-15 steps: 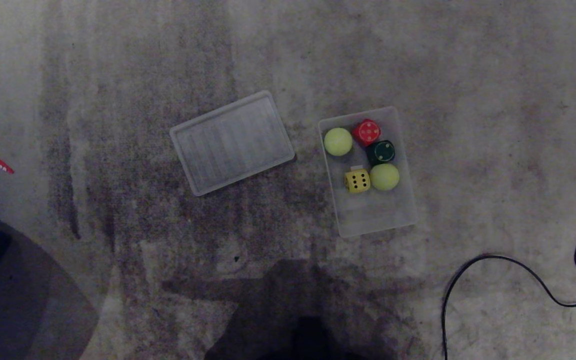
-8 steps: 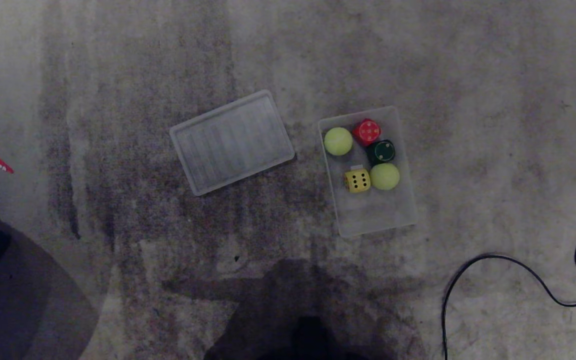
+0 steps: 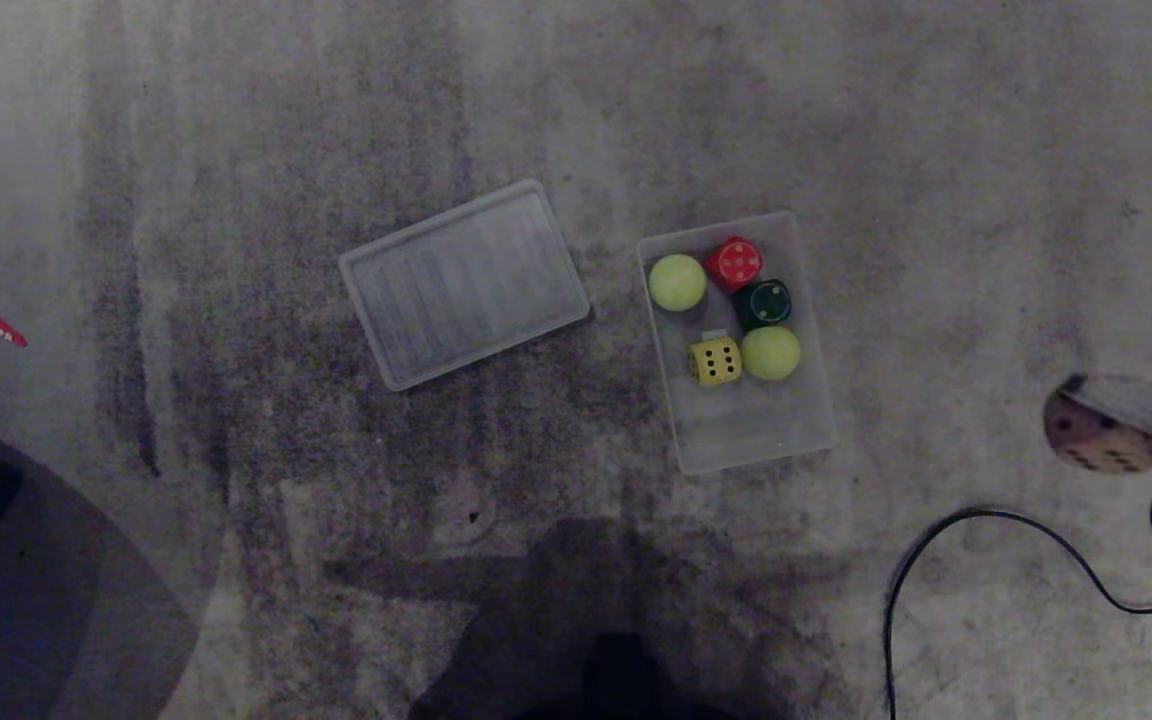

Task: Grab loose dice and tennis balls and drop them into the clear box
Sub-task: Put the toys in the box

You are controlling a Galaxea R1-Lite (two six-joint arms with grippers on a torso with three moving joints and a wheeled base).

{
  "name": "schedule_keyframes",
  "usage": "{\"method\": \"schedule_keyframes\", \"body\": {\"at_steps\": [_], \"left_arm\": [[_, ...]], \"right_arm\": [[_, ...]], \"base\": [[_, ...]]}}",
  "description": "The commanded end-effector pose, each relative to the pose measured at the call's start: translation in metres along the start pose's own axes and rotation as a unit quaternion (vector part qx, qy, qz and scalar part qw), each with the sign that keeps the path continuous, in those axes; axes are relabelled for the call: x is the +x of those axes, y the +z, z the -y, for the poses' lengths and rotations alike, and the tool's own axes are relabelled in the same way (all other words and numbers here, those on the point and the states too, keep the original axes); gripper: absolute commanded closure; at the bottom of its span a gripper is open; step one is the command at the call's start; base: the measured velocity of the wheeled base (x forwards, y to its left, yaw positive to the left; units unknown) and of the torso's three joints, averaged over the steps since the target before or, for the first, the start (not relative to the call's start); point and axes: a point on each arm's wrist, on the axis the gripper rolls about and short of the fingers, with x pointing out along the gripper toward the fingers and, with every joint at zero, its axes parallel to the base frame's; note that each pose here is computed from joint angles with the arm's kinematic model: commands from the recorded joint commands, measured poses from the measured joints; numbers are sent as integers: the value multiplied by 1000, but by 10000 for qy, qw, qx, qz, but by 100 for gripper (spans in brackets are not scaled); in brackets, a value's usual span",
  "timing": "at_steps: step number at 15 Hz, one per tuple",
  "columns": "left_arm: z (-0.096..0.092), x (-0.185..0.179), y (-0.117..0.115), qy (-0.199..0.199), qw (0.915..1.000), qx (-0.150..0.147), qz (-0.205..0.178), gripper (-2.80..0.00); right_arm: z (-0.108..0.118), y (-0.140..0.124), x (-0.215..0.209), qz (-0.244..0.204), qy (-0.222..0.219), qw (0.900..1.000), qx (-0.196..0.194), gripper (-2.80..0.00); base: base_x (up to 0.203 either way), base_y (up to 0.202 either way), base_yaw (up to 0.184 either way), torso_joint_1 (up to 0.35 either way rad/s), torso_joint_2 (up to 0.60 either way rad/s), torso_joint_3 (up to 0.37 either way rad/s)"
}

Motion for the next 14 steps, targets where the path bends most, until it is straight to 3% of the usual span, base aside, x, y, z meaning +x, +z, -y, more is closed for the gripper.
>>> {"method": "schedule_keyframes", "body": {"at_steps": [1, 4, 10, 11, 12, 14], "left_arm": [[0, 0, 0, 6, 10000, -7, 2, 0], [0, 0, 0, 7, 10000, -7, -5, 0], [0, 0, 0, 7, 10000, -7, -5, 0], [0, 0, 0, 7, 10000, -7, -5, 0], [0, 0, 0, 2, 10000, -7, 1, 0], [0, 0, 0, 6, 10000, -7, 2, 0]], "right_arm": [[-7, -4, 61, -206, 223, 9983, 493, 0], [-40, -7, 107, -243, 976, 9860, 1331, 0], [-77, -61, 170, -721, 1646, 9708, 1588, 0], [-79, -64, 172, -784, 1649, 9671, 1773, -280], [-80, -64, 173, -826, 1658, 9630, 1958, -280], [-80, -63, 171, -793, 1662, 9642, 1907, -280]], "base": [[0, 0, 0, 0, 0, 0], [0, 0, 0, 0, 0, 0], [0, 0, 0, 0, 0, 0], [0, 0, 0, 0, 0, 0], [0, 0, 0, 0, 0, 0], [0, 0, 0, 0, 0, 0]]}}
